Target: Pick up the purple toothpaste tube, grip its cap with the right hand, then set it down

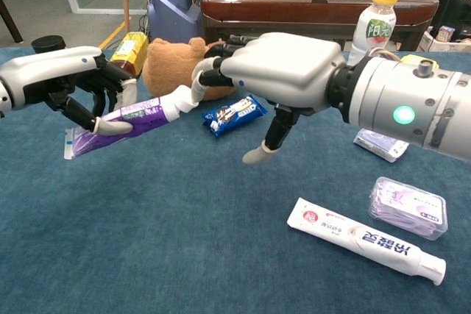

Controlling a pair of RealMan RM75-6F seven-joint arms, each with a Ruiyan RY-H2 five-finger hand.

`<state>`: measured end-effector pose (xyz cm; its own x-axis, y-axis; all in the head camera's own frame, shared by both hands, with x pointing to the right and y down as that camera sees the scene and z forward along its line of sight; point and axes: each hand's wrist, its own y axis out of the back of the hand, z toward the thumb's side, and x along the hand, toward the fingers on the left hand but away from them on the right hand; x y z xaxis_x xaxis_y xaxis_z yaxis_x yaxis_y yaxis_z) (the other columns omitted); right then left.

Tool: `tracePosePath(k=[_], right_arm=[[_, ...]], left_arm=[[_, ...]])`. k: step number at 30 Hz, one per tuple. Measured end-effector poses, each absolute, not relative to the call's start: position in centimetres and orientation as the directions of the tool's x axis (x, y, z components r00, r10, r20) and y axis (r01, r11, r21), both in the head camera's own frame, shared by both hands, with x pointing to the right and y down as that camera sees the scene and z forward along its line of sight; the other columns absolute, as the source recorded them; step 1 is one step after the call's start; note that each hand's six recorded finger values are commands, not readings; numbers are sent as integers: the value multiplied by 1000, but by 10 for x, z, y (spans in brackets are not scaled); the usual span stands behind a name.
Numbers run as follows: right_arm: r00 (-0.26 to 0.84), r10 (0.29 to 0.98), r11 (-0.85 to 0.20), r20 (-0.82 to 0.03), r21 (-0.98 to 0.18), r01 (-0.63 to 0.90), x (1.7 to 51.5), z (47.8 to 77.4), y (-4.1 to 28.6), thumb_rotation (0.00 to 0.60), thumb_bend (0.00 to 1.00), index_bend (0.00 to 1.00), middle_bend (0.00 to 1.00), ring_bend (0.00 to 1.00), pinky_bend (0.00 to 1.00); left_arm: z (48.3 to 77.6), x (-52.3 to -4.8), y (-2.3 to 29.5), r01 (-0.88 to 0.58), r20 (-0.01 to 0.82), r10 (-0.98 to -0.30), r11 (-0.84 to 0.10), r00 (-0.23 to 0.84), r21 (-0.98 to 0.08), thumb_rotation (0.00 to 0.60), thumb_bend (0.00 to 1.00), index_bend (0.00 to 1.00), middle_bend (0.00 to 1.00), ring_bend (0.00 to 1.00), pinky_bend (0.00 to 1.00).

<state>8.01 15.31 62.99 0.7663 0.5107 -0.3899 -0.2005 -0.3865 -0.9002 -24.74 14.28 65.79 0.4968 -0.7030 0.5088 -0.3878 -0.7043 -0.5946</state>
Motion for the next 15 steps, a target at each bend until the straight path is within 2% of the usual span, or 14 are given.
tracePosePath(k=[9, 15], right_arm=[[769, 515, -443, -378, -886, -138, 75, 633, 156, 562, 135, 237, 138, 5, 18], [780, 528, -489, -336, -871, -44, 76, 618, 157, 562, 135, 237, 138, 5, 18]], left_arm=[[651, -250, 142, -427, 485, -716, -693, 502, -581, 570, 438, 573, 638, 508, 562], [647, -251, 144, -445, 457, -721, -686, 521, -576, 598, 438, 564, 637, 504, 562]])
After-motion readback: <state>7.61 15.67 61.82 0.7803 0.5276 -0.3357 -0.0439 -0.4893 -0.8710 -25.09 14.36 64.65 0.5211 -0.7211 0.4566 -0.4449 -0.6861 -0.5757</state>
